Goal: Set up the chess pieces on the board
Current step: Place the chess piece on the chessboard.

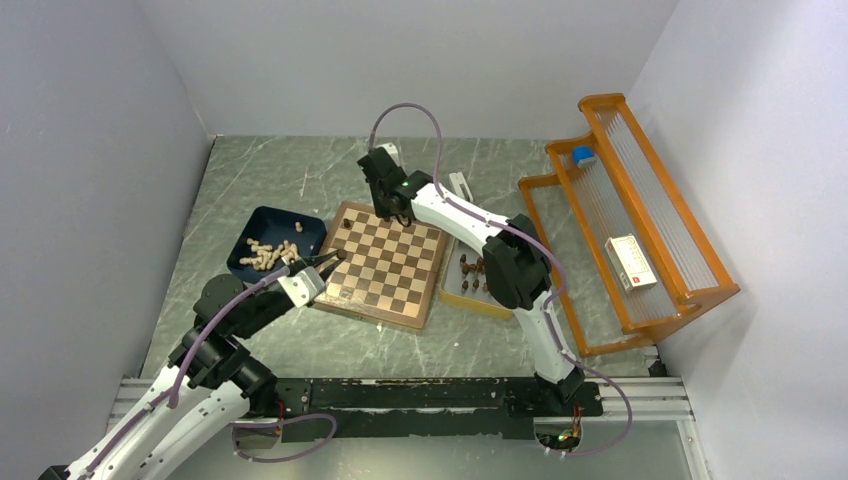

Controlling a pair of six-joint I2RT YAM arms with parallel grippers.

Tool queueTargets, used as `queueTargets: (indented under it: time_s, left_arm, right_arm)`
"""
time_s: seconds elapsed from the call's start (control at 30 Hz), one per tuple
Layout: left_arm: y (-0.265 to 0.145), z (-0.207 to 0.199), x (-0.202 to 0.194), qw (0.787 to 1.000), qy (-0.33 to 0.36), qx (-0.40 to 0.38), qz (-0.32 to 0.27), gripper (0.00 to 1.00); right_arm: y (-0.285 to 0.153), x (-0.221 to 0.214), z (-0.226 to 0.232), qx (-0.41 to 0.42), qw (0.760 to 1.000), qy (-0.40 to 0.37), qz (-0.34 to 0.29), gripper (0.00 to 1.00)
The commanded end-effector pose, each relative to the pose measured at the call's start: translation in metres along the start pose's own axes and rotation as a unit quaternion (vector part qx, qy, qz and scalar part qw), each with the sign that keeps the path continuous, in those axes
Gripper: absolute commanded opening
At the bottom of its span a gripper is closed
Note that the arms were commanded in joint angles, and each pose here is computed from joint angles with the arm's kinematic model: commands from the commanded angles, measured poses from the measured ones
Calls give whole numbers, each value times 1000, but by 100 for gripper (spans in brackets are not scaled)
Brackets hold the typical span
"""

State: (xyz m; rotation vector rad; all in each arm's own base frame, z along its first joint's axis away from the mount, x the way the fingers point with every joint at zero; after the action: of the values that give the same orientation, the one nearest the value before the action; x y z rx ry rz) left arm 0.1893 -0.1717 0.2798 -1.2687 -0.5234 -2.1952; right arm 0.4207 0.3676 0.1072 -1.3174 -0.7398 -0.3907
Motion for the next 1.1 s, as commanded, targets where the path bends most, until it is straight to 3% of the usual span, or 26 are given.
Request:
queueTargets:
  time_s: [0.0,0.33,0.73,1.07]
  left_arm:
    - [-2,3,-1,1000,8,9,3,5]
    - [-1,1,1,1000,8,3,-3,5]
    - [0,0,1,1000,8,-1,-4,5]
    - [0,-1,1,1000,8,-5,-5,5]
  right_arm:
    - [10,2,2,9,999,29,-16,2]
    - [23,-18,1,14,999,33,-3,5]
    - [24,-23,-3,7,1000,28,-3,18]
    - [21,-18,-11,-12,1000,18,-15,18]
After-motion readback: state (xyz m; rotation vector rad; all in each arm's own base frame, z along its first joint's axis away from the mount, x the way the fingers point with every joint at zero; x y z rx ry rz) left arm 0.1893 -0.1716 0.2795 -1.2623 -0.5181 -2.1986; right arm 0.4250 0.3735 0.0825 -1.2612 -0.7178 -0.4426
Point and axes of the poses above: each gripper's point midway between its finger pads, its own y axis out along the fingers, its own z axis along the line the jaws close on, x = y × z, the point moved 1 cm from there along -y, back along the fingers, and after that the axes turned 4 degrees about y, right-handed, at the moved point
